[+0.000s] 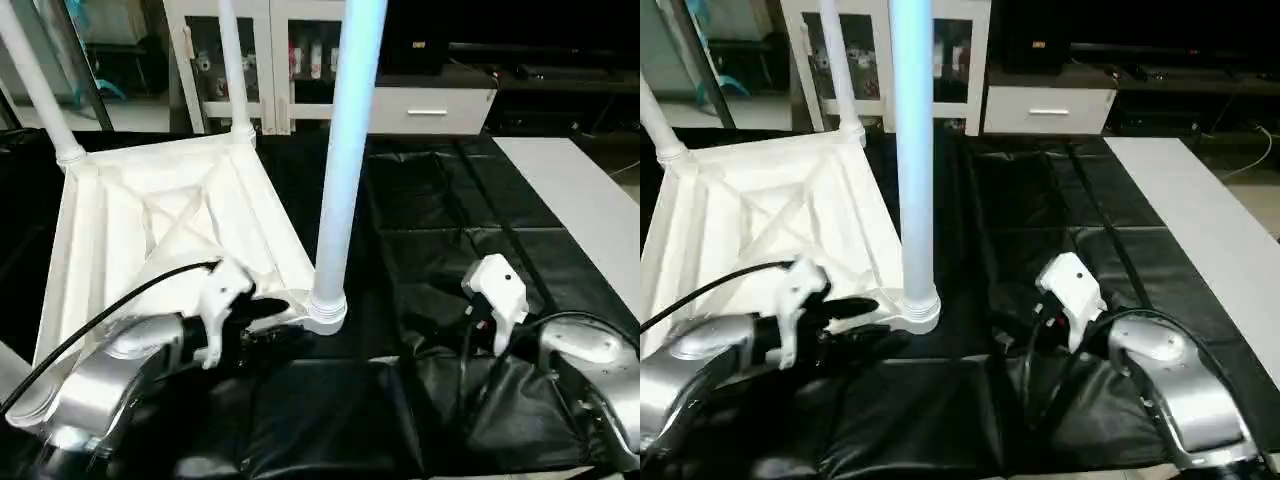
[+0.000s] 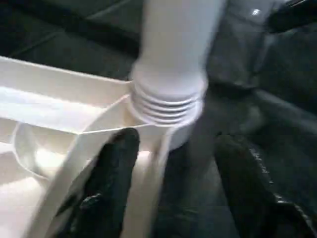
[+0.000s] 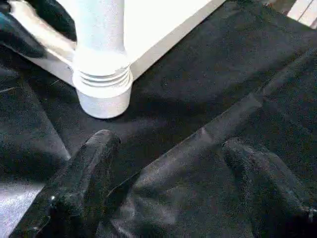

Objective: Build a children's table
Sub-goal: Rotate table base

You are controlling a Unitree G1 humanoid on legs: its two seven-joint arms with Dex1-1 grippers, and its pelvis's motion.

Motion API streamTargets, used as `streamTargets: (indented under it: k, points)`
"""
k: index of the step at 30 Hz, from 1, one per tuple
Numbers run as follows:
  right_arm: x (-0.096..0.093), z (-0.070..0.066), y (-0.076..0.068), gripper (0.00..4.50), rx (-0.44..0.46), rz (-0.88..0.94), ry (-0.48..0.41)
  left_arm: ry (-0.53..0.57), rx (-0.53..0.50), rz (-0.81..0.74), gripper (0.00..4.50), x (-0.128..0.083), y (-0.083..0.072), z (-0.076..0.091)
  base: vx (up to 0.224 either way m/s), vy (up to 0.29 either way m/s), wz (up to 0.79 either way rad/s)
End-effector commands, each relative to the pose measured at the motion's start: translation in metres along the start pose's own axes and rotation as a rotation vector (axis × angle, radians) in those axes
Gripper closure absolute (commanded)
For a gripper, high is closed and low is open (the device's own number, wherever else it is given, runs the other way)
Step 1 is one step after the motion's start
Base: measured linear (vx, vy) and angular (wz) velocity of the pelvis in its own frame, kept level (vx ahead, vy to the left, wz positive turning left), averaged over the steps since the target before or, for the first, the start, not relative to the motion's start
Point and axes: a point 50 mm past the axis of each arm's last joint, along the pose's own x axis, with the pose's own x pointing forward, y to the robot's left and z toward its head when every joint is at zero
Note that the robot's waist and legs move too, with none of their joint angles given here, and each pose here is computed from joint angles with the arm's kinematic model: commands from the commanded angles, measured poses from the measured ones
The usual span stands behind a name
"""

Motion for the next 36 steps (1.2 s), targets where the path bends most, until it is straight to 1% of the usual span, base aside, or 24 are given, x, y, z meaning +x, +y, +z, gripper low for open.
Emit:
streamTargets:
  k: [1, 2, 4, 7, 18, 19, 20, 22, 23, 25, 27, 28, 29, 32, 34, 36]
  points:
    - [-0.001, 0.008, 0.002, 0.77, -0.024, 0.033, -0.016, 0.040, 0.039, 0.004, 1.44, 0.002, 0.004, -0.002, 0.000, 0.000, 0.00]
    - [-0.001, 0.009, 0.004, 0.77, -0.029, 0.056, -0.011, 0.077, 0.051, 0.005, 1.44, 0.002, 0.009, -0.003, 0.000, 0.000, 0.00]
    - [-0.001, 0.009, 0.005, 0.77, -0.030, 0.064, -0.010, 0.086, 0.042, 0.001, 1.44, 0.002, 0.010, -0.004, 0.000, 0.000, 0.00]
    - [-0.001, 0.009, 0.006, 0.77, -0.039, 0.084, -0.002, 0.130, 0.013, -0.024, 1.44, 0.000, 0.012, -0.007, 0.000, 0.000, 0.00]
    - [-0.001, 0.007, 0.008, 0.77, -0.051, 0.103, 0.018, 0.193, -0.016, -0.042, 1.44, -0.012, 0.005, -0.016, 0.000, 0.000, 0.00]
    - [-0.001, 0.007, 0.008, 0.77, -0.050, 0.104, 0.017, 0.193, -0.016, -0.041, 1.59, -0.012, 0.005, -0.016, 0.000, 0.000, 0.00]
    - [-0.001, 0.008, 0.008, 0.77, -0.051, 0.107, 0.017, 0.196, -0.020, -0.042, 1.59, -0.013, 0.004, -0.016, 0.000, 0.000, 0.00]
    - [0.000, 0.008, 0.008, 0.77, -0.053, 0.109, 0.017, 0.202, -0.025, -0.043, 1.81, -0.014, 0.003, -0.017, 0.000, 0.000, 0.00]
    - [0.000, 0.008, 0.008, 0.77, -0.055, 0.110, 0.016, 0.205, -0.028, -0.044, 1.81, -0.014, 0.003, -0.018, 0.000, 0.000, 0.00]
    - [0.002, 0.009, 0.007, 0.77, -0.056, 0.109, 0.011, 0.229, -0.048, -0.046, 1.99, -0.018, 0.000, -0.021, 0.000, 0.000, 0.00]
    - [0.002, 0.009, 0.007, 0.77, -0.054, 0.109, 0.008, 0.245, -0.049, -0.040, 2.04, -0.019, -0.001, -0.024, 0.000, 0.000, 0.00]
    - [0.003, 0.009, 0.007, 0.77, -0.054, 0.110, 0.008, 0.248, -0.059, -0.033, 2.13, -0.019, -0.001, -0.026, 0.000, 0.000, 0.00]
    - [0.004, 0.009, 0.008, 0.77, -0.054, 0.111, 0.007, 0.256, -0.064, -0.029, 2.35, -0.018, -0.002, -0.027, 0.000, 0.000, 0.00]
    - [0.007, 0.010, 0.008, 0.77, -0.055, 0.118, 0.003, 0.270, -0.078, -0.021, 2.44, -0.016, -0.003, -0.030, 0.000, 0.000, 0.00]
    - [0.008, 0.010, 0.008, 0.77, -0.055, 0.118, 0.000, 0.272, -0.076, -0.012, 2.70, -0.015, -0.002, -0.030, 0.000, 0.000, 0.00]
    - [0.009, 0.010, 0.008, 0.77, -0.048, 0.123, -0.008, 0.246, -0.064, 0.003, 2.80, -0.011, -0.001, -0.029, 0.000, 0.000, 0.00]
